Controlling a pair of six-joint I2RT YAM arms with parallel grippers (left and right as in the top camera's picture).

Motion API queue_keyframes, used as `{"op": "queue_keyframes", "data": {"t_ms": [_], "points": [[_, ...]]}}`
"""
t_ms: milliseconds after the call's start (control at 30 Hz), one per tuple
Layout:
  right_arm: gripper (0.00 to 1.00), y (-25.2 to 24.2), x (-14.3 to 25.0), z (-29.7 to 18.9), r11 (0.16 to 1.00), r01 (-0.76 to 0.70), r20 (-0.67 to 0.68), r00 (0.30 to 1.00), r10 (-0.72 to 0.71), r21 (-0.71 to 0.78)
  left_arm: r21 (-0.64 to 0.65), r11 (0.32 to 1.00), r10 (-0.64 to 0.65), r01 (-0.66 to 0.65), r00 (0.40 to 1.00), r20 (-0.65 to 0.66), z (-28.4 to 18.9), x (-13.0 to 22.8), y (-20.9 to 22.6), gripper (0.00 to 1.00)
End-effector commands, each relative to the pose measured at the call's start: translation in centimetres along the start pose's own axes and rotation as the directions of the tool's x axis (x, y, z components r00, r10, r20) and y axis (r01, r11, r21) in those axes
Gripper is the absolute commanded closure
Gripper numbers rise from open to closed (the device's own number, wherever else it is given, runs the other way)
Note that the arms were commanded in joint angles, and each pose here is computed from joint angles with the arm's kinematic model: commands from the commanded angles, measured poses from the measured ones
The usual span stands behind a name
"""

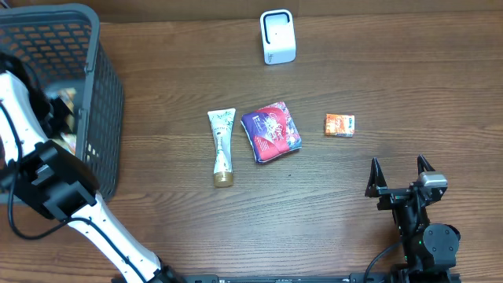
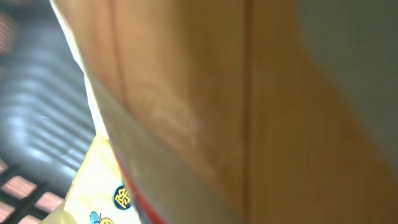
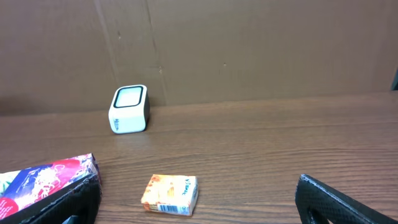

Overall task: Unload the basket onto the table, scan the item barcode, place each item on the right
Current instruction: 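Grasp the yellow snack bag with the left gripper and lift, then place the snack bag on the table left of the Pantene tube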

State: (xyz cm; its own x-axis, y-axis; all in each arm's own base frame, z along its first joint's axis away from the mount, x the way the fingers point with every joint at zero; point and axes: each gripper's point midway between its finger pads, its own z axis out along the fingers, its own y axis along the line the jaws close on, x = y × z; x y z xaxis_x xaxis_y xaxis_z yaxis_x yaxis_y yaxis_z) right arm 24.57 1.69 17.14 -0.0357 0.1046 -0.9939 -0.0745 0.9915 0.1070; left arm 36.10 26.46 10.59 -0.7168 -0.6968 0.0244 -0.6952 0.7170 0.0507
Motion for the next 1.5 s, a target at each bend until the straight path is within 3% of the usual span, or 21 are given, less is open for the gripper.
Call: {"op": "queue_keyframes", "data": {"t_ms": [0,100,233,400,533,700,933,1100,1267,1467], "points": [[0.00,-0.2,0.2,0.0,1.000,0.003,0.005,1.000,-0.004,0.010,0.153,0.988,-0.006,-0.036,0.965,0.263,-10.3,-1.7,-2.2,0.96],[0.00,-0.2,0.2,0.0,1.000,0.003,0.005,1.000,-0.004,0.010,0.215,0.974,-0.023,-0.072,0.912,0.410,-16.5,-1.2,-2.6,0.96],[0.00,-0.2,0.2,0.0,1.000,0.003,0.005,1.000,-0.004,0.010,0.245,0.961,-0.049,-0.128,0.793,0.607,-25.2,1.4,-2.4,0.96],[0.00,-0.2,0.2,0.0,1.000,0.003,0.005,1.000,-0.004,0.010,0.291,0.925,-0.059,-0.243,0.665,0.744,-33.3,7.9,-3.3,0.96],[0.00,-0.2,0.2,0.0,1.000,0.003,0.005,1.000,-0.004,0.010,0.362,0.813,-0.012,-0.456,0.608,0.794,-37.3,13.6,-7.5,0.96],[0.00,-0.2,0.2,0.0,1.000,0.003,0.005,1.000,-0.004,0.010,0.361,0.677,0.106,-0.641,0.571,0.814,-38.5,18.8,-13.2,0.96],[0.00,-0.2,0.2,0.0,1.000,0.003,0.005,1.000,-0.004,0.010,0.331,0.609,0.363,-0.721,0.624,0.692,-32.7,22.6,-20.4,0.96],[0.00,-0.2,0.2,0.0,1.000,0.003,0.005,1.000,-0.004,0.010,0.218,0.698,0.552,-0.682,0.707,0.442,-22.9,23.3,-22.1,0.96],[0.00,-0.2,0.2,0.0,1.000,0.003,0.005,1.000,-0.004,0.010,0.069,0.788,0.591,-0.612,0.783,0.195,-14.0,23.4,-20.5,0.96],[0.00,-0.2,0.2,0.0,1.000,0.003,0.005,1.000,-0.004,0.010,0.074,0.798,0.591,-0.599,0.800,0.101,-5.1,23.4,-21.6,0.96]]}}
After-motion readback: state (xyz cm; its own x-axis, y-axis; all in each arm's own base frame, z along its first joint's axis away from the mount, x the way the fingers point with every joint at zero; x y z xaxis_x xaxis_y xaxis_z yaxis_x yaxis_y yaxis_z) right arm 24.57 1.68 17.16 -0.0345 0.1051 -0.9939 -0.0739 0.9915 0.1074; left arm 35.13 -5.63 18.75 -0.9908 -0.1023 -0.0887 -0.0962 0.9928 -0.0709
